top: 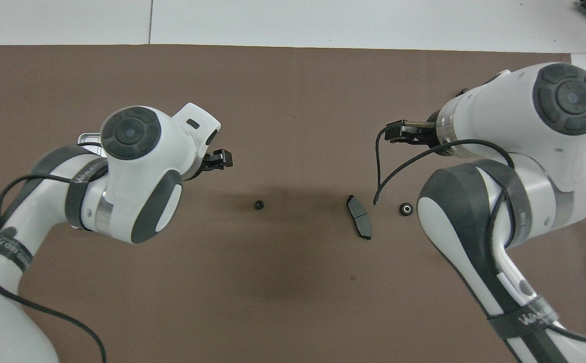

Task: Place bearing gear from tray to pile

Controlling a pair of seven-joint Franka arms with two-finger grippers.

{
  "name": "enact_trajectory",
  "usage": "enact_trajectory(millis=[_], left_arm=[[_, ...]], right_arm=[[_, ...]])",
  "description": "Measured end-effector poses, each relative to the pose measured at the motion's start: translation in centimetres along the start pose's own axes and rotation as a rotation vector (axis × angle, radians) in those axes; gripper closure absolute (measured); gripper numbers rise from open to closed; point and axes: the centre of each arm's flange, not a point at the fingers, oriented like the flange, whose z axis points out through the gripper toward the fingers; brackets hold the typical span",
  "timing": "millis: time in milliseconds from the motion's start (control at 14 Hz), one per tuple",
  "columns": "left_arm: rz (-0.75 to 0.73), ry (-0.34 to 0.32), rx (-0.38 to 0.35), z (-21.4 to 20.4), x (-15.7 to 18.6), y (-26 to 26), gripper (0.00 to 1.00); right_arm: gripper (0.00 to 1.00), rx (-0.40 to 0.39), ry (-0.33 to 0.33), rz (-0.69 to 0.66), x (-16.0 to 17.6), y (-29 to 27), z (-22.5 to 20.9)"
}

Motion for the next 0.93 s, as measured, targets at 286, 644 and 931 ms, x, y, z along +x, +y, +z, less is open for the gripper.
enact_trajectory(millis=[286,644,931], left_arm=[[0.121,-0.074,-0.011,-6.9,3.8,-9.8,0.00],[0.172,-0.061,-0.041,-11.6,4.2,-19.6,0.00],[0.188,-0.094,-0.009,-18.7,2.3,-20.8,0.00]], right_arm=[[0.00,0.035,-0.018,0.025,-3.7,-10.9,2.6],[0.00,-0.004,-0.050,0.061,-6.9,-19.1,8.1],[0.00,-0.051,-0.060,0.029,-9.4,-23.8,12.9]])
